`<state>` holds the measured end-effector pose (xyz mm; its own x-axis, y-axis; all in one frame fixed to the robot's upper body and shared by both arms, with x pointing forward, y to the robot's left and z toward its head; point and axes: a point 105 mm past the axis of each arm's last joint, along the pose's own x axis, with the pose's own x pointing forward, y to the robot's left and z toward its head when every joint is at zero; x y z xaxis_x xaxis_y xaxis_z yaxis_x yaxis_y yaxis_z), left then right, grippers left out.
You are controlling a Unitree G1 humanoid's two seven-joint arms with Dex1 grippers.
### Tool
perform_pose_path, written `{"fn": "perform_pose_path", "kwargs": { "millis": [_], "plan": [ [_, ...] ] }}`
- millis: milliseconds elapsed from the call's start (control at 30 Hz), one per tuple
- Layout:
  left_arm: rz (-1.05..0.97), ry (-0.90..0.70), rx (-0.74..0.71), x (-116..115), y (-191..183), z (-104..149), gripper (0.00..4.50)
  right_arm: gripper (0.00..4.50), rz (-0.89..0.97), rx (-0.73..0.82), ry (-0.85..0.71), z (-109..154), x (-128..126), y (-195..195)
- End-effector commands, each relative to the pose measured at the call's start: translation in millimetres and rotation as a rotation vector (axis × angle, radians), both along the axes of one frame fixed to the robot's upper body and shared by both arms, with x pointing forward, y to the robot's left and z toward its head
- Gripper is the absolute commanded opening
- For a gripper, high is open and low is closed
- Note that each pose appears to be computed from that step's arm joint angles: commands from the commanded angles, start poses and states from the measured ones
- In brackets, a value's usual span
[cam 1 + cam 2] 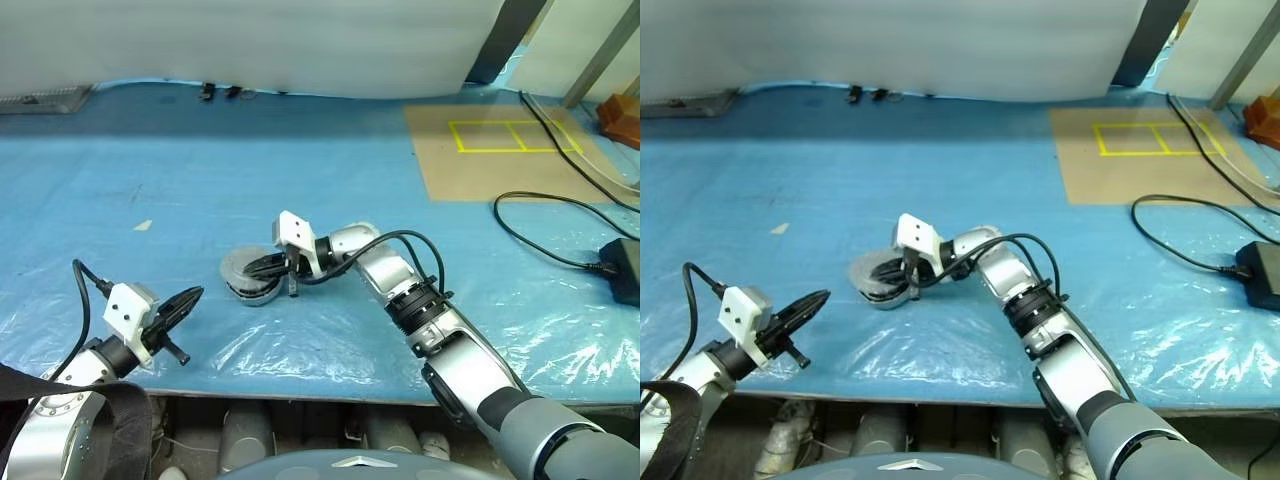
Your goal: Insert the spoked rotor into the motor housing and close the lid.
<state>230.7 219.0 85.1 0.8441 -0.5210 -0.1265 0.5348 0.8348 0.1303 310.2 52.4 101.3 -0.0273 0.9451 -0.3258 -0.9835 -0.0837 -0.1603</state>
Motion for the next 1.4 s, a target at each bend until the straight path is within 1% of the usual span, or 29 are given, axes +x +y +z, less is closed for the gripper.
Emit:
{"fn": "perform_pose_path", "kwargs": {
  "millis": [33,67,100,200,333,433,467,700,767,967,1000,1033,1100,1133,1300,1400],
  "plan": [
    [-0.023,-0.022,-0.003,0.9,-7.1,3.6,0.0,0.03,0.0,-0.009,-0.038,-2.9,-0.4,-0.5],
    [-0.026,-0.021,-0.004,1.3,-7.9,3.2,0.0,0.41,-0.003,-0.005,-0.04,-2.7,-0.1,-0.3],
    [-0.027,-0.021,-0.005,1.5,-8.4,2.9,0.0,0.56,-0.008,0.004,-0.039,-1.5,0.2,0.2],
    [-0.03,-0.019,-0.005,2.0,-9.2,2.0,0.0,1.55,-0.017,0.066,0.005,9.3,-0.2,4.0],
    [-0.038,-0.016,-0.006,2.6,-12.2,0.5,0.0,3.07,-0.034,0.133,0.03,22.8,1.0,10.1],
    [-0.04,-0.016,-0.006,2.9,-13.2,0.1,0.0,4.15,-0.05,0.133,0.028,23.1,2.3,13.6],
    [-0.04,-0.016,-0.006,2.8,-13.2,0.2,0.0,4.45,-0.054,0.125,0.031,21.0,2.0,14.9],
    [-0.044,-0.015,-0.001,1.6,-13.3,0.8,0.0,4.45,-0.14,0.049,0.071,0.9,7.6,19.5],
    [-0.046,-0.013,0.0,1.1,-13.5,0.4,0.0,4.45,-0.179,0.055,0.147,-0.7,10.7,19.6],
    [-0.05,-0.012,0.001,0.5,-14.7,0.5,0.0,4.45,-0.183,-0.018,0.121,-13.5,11.8,16.4],
    [-0.05,-0.012,0.002,0.4,-14.6,0.8,0.0,4.07,-0.183,-0.022,0.122,-14.9,11.6,16.0],
    [-0.05,-0.012,0.002,0.2,-14.6,0.6,0.0,3.91,-0.181,-0.025,0.122,-16.1,11.2,15.7],
    [-0.046,-0.015,0.003,0.1,-13.9,1.3,0.0,3.21,-0.17,-0.034,0.096,-17.3,10.1,15.6],
    [-0.041,-0.017,0.003,-0.3,-13.1,1.6,0.0,2.97,-0.161,-0.038,0.081,-18.0,8.8,15.7],
    [-0.032,-0.016,0.004,-3.5,-11.5,0.6,0.0,2.97,-0.099,-0.034,0.05,-14.7,0.2,16.3],
    [-0.032,-0.015,0.002,-3.9,-12.6,0.1,0.0,2.97,-0.079,-0.057,0.009,-13.6,0.4,14.4]
  ]
}}
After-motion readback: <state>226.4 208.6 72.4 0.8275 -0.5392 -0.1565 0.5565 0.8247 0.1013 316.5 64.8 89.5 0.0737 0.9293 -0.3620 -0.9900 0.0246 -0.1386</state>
